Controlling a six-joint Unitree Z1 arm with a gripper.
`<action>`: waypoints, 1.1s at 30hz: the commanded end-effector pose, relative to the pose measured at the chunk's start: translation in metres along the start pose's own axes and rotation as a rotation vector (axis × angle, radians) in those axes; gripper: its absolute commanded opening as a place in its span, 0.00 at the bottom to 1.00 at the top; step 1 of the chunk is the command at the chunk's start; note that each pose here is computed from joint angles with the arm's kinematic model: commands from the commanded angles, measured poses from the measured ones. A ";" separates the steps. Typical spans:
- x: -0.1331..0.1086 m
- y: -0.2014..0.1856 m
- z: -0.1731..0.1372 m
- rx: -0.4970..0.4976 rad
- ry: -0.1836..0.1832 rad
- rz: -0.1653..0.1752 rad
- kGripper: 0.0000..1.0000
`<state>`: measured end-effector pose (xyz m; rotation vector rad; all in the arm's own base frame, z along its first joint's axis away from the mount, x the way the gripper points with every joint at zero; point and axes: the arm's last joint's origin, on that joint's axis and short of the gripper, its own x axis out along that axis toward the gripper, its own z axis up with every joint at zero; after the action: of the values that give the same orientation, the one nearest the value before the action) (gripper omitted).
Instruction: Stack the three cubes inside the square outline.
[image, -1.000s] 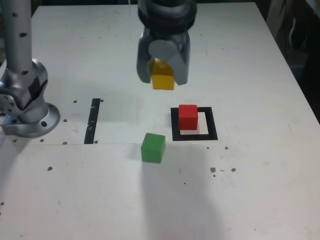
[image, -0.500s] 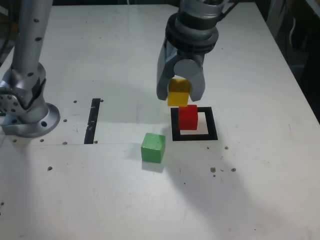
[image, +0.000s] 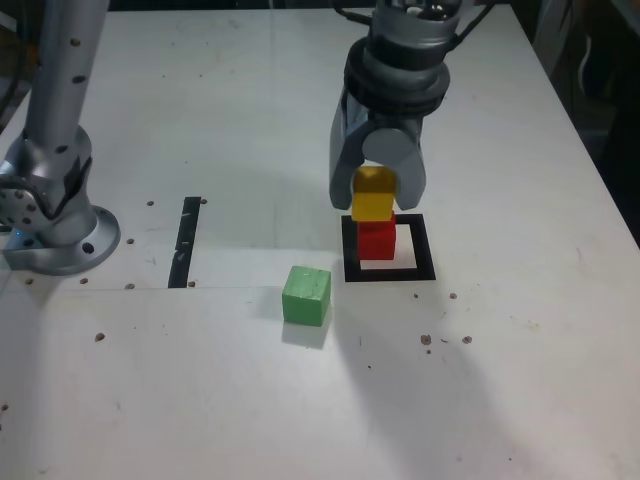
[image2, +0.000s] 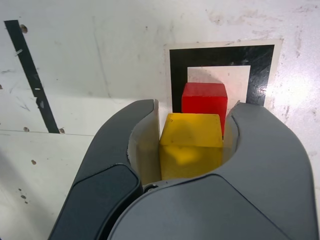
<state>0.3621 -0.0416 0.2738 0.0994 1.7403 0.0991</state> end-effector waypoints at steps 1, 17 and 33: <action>0.004 0.000 0.002 -0.002 0.006 0.005 0.24; 0.013 -0.001 0.006 -0.008 0.010 0.001 0.28; 0.016 0.000 0.009 -0.007 0.010 0.005 0.43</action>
<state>0.3672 -0.0406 0.2577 0.0966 1.7495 0.1080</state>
